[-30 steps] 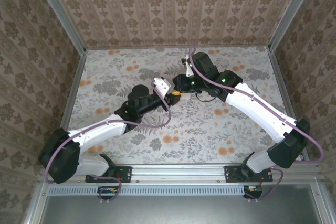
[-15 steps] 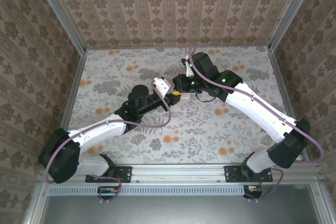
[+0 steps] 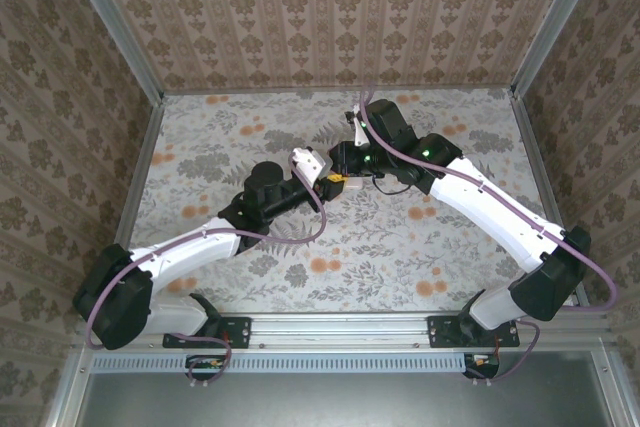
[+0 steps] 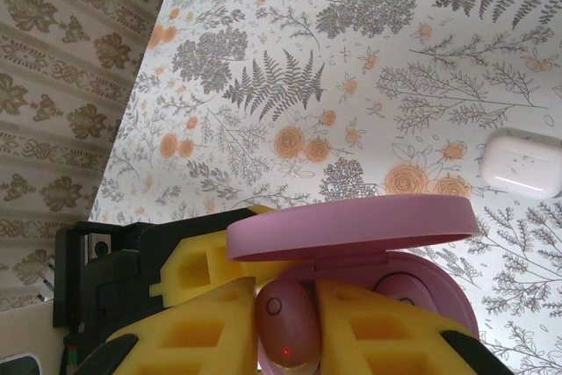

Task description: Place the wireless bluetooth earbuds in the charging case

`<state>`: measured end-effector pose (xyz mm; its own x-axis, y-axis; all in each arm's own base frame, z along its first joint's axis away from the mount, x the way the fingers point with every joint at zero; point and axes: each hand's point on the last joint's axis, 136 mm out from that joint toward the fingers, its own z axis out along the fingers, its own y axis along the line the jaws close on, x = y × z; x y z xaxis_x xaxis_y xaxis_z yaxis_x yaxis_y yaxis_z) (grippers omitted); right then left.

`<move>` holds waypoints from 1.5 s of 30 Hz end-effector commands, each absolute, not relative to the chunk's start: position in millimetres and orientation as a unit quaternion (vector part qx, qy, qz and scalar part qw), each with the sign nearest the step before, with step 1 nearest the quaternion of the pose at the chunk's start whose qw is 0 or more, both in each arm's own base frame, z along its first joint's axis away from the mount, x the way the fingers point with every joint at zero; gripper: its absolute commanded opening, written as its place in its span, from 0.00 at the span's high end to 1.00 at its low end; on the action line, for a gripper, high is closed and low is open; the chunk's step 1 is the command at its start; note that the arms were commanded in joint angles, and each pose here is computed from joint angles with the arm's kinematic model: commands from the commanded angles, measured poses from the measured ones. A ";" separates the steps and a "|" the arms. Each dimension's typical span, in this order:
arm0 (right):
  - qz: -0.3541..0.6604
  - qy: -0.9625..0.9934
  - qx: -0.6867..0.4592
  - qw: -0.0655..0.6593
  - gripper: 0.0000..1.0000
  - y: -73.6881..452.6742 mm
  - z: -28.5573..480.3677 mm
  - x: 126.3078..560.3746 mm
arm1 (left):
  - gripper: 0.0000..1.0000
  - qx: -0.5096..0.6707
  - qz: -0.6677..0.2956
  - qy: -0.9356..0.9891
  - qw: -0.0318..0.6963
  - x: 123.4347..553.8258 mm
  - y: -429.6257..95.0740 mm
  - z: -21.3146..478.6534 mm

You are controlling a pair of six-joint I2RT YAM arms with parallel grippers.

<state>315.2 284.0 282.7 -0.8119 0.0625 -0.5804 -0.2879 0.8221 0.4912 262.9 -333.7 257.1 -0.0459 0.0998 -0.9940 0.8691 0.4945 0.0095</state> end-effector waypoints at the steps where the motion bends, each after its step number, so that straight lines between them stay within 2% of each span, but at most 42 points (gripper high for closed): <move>1: 0.287 0.912 -0.070 0.286 0.77 283.6 275.8 306.9 | 0.71 0.370 -0.344 0.609 0.612 263.4 -338.2 292.1; 45: 0.297 0.902 -0.075 0.304 0.76 281.5 288.0 304.4 | 0.71 0.375 -0.352 0.600 0.613 261.8 -342.7 299.3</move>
<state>314.3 282.8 288.8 -0.8015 0.0706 -0.5938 -0.2960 0.8160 0.4965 262.6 -335.5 262.8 -0.0383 0.0919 -0.9950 0.8732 0.4873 0.0113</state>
